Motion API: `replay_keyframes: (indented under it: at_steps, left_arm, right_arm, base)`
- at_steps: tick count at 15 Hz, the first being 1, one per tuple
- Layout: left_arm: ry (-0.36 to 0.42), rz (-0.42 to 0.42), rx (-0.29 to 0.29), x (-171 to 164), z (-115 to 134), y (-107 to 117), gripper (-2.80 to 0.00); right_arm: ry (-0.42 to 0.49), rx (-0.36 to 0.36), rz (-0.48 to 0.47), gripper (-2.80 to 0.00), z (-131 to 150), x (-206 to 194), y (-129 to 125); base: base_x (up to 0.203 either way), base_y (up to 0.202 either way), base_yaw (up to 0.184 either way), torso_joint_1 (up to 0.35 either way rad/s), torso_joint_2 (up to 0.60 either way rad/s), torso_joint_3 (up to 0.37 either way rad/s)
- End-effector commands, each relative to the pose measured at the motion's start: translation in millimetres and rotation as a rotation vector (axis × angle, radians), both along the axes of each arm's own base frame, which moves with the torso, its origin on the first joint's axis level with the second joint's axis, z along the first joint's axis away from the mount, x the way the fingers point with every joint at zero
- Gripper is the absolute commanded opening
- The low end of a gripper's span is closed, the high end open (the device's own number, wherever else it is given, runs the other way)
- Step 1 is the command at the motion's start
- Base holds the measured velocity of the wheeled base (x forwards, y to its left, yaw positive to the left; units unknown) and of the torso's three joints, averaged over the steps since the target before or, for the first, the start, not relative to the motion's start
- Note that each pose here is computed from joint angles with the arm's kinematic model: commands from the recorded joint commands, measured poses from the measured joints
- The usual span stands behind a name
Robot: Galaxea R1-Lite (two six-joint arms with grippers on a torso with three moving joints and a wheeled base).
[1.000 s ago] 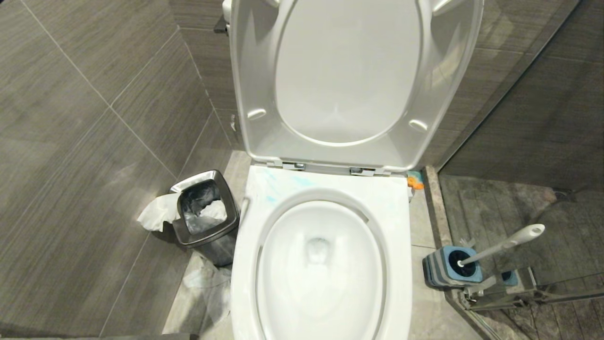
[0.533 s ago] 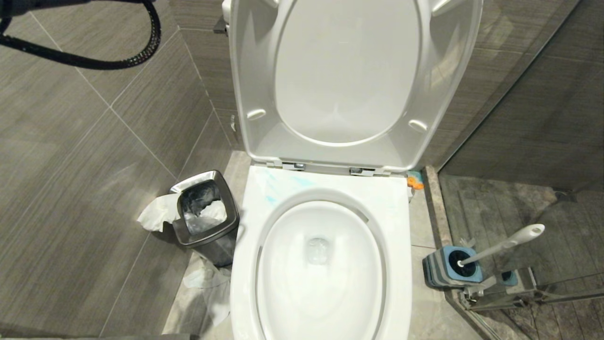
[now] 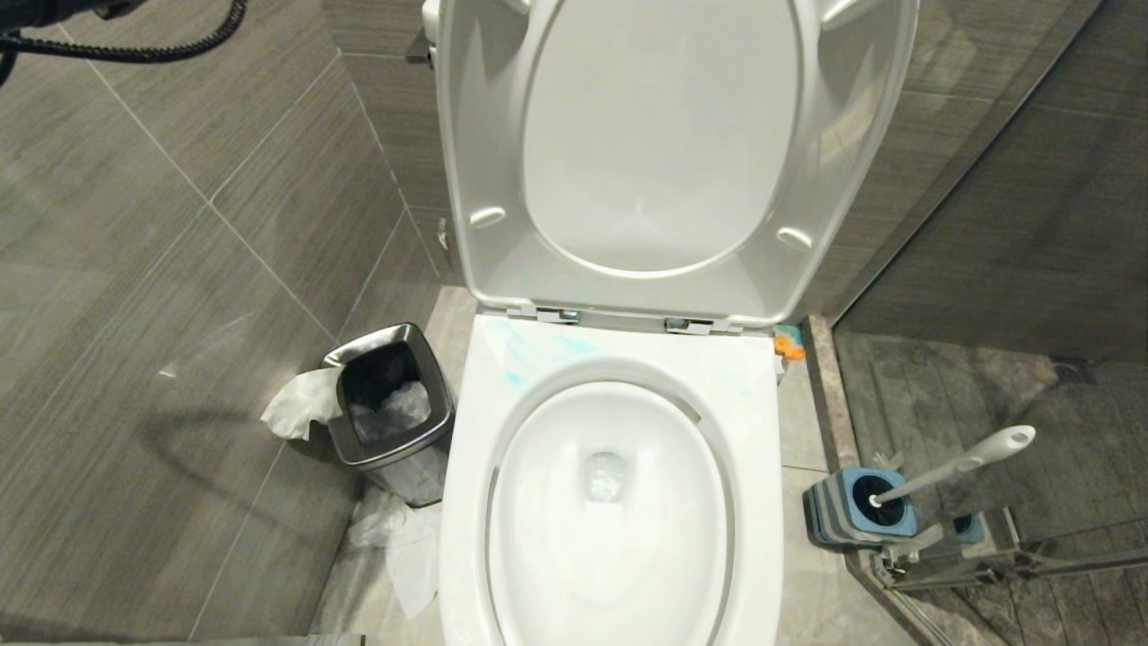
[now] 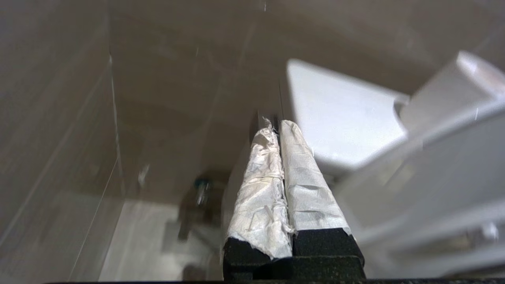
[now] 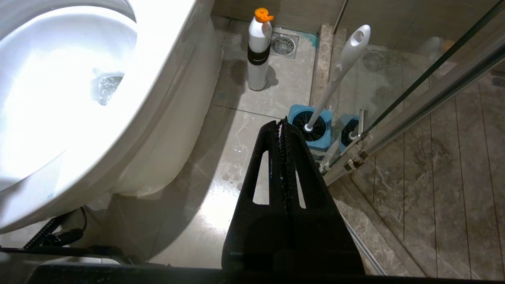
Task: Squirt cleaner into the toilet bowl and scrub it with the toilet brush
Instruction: Close the toilet lid
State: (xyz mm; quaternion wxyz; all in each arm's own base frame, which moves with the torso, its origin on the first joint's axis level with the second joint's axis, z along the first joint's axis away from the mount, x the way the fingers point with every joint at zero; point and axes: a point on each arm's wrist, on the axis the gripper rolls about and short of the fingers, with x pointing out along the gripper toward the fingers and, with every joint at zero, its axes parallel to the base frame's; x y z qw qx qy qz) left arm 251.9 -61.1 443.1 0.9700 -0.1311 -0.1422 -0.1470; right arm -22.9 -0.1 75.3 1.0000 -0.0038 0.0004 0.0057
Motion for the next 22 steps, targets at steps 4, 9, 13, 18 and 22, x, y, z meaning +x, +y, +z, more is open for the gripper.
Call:
replay_keyframes:
  at_steps: [4, 9, 13, 18, 22]
  left_arm:
    - [-0.093, -0.379, -0.190, 45.2, 11.2, 49.7, -2.80]
    - [-0.146, -0.690, -0.129, 56.5, 9.7, 56.3, -2.80]
    - [-0.224, -0.721, 0.032, 84.8, -11.2, 56.2, -2.80]
    - [-0.321, -0.675, 0.185, 109.7, -31.7, 36.9, -2.80]
    - [-0.345, -0.620, 0.138, 113.1, -34.4, 18.7, -2.80]
  right_arm:
    - [0.001, 0.000, 0.001, -2.80, 0.0, 0.1, 0.0]
    - [0.001, 0.000, 0.001, -2.80, 0.0, 0.1, 0.0]
    - [0.001, 0.000, 0.001, -2.80, 0.0, 0.1, 0.0]
    - [0.001, 0.000, 0.001, -2.80, 0.0, 0.1, 0.0]
    - [0.001, 0.000, 0.001, -2.80, 0.0, 0.1, 0.0]
  base:
    - [0.000, 0.000, 0.000, 0.000, 0.00, 0.000]
    - [0.000, 0.000, 0.000, 0.000, 0.00, 0.000]
    - [0.000, 0.000, 0.000, 0.000, 0.00, 0.000]
    - [0.000, 0.000, 0.000, 0.000, 0.00, 0.000]
    - [0.000, 0.000, 0.000, 0.000, 0.00, 0.000]
